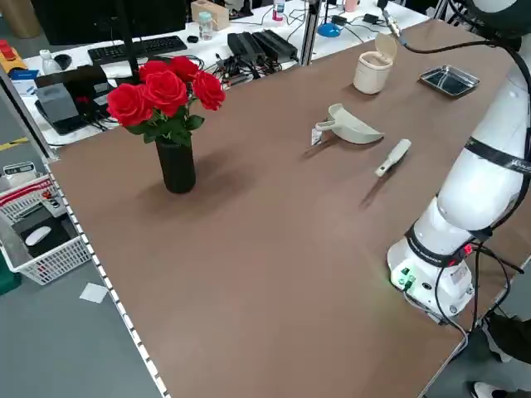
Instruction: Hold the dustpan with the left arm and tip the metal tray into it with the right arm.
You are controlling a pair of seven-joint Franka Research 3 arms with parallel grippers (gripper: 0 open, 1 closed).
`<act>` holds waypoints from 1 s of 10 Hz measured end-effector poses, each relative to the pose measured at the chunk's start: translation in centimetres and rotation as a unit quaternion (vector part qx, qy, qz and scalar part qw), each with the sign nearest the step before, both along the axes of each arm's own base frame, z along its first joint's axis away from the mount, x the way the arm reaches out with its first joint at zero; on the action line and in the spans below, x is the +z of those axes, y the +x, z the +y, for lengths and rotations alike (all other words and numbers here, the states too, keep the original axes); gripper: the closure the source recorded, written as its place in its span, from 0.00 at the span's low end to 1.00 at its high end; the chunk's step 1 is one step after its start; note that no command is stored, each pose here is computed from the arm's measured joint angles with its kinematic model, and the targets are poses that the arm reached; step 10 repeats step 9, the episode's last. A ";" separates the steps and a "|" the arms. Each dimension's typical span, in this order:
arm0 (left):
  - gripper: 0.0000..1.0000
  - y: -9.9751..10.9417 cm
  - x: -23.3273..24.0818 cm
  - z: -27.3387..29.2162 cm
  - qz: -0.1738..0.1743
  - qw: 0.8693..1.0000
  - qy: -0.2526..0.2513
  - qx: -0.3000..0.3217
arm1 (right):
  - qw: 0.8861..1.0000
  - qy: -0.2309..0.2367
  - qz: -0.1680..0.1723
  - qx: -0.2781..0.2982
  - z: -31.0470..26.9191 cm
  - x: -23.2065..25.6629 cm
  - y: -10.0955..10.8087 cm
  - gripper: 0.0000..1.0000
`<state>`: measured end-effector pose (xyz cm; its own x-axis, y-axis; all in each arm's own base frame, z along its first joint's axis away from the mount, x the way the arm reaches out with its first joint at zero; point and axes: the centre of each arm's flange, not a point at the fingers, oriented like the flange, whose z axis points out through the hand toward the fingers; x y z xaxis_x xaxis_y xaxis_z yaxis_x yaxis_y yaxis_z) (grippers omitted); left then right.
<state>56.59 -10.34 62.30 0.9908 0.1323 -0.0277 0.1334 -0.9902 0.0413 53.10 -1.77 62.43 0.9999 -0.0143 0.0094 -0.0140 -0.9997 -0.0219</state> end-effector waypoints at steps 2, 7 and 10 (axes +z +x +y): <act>0.00 -0.3 1.2 0.8 -0.010 1.000 0.018 -0.013 | 1.000 0.000 -0.005 0.000 -0.1 0.2 0.0 0.00; 0.00 0.1 0.9 2.5 -0.009 1.000 0.027 -0.010 | 1.000 -0.001 -0.011 0.000 -0.1 0.3 0.1 0.00; 0.00 0.1 0.9 2.6 -0.009 1.000 0.027 -0.009 | 1.000 -0.001 -0.011 0.001 0.0 0.3 0.1 0.00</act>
